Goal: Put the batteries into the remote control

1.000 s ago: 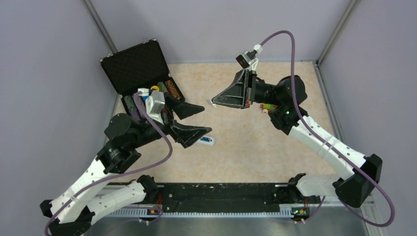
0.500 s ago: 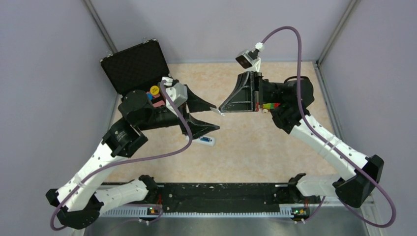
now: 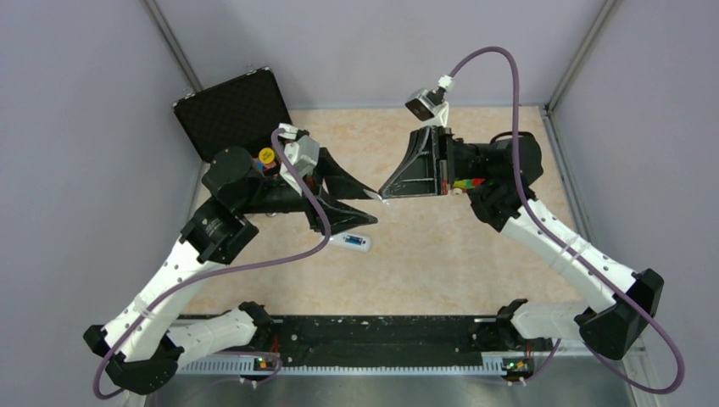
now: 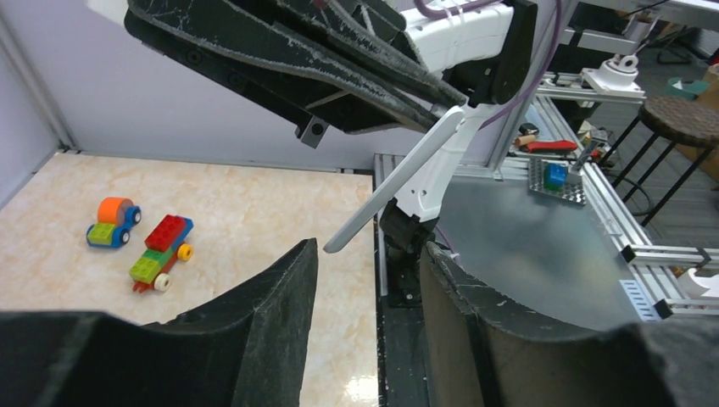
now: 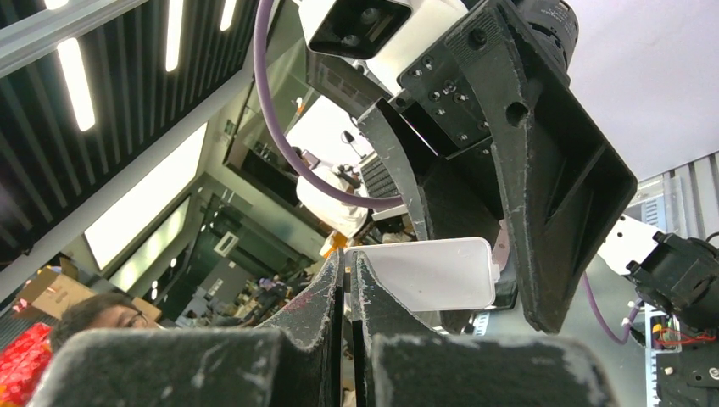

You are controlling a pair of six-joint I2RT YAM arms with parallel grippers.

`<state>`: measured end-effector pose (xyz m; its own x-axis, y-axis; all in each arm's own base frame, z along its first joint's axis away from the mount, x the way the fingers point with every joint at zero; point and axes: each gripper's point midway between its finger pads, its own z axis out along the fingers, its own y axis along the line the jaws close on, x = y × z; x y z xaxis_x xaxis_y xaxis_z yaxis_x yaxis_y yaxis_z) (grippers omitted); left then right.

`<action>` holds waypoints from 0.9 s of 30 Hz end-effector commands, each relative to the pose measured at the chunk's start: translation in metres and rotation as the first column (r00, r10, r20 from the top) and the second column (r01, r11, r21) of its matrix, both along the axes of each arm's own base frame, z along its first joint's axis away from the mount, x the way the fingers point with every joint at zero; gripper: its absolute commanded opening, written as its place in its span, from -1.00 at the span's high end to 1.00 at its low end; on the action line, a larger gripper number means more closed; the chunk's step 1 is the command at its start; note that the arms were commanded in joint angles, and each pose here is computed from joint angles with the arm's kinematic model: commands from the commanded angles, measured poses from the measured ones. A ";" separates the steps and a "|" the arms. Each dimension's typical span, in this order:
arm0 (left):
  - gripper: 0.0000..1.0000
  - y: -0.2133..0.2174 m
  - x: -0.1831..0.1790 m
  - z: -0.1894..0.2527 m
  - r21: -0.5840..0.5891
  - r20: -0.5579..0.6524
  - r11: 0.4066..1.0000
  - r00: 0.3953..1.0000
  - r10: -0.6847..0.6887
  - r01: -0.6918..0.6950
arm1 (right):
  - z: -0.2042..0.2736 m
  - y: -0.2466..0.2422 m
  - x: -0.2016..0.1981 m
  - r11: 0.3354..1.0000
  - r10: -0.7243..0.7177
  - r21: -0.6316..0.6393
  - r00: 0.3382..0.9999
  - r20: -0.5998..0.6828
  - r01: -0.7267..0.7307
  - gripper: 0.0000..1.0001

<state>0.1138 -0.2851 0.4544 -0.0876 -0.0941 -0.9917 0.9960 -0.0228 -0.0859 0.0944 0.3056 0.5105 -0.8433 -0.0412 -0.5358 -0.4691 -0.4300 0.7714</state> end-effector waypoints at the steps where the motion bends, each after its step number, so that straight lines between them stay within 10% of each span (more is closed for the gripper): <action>1: -0.07 0.004 -0.011 0.028 -0.072 0.056 0.996 0.997 -0.048 0.052 | 0.004 -0.008 -0.006 1.000 -0.001 0.018 0.999 0.042 0.000 1.00; 9: -0.02 0.001 -0.012 0.032 -0.081 0.053 0.993 0.995 -0.081 0.085 | -0.005 -0.004 -0.001 1.000 -0.002 0.001 1.000 0.018 0.002 1.00; 17: 0.98 -0.001 -0.010 0.028 -0.069 0.035 0.994 0.996 -0.087 0.089 | -0.005 -0.003 0.000 1.000 0.000 0.003 1.000 0.015 0.000 1.00; 20: 1.00 0.001 -0.010 0.027 -0.070 0.034 0.994 0.996 -0.077 0.079 | -0.009 -0.001 0.002 1.000 -0.007 -0.003 1.000 -0.002 0.007 1.00; 24: 1.00 0.004 -0.005 0.022 -0.062 0.014 0.997 0.999 -0.039 0.039 | -0.025 0.004 0.013 0.997 -0.062 -0.048 0.997 -0.042 0.060 0.05; 27: 1.00 0.006 0.002 0.006 -0.005 -0.061 1.000 0.998 0.010 -0.010 | -0.044 0.008 0.032 0.975 -0.185 -0.130 0.983 -0.013 0.182 -0.24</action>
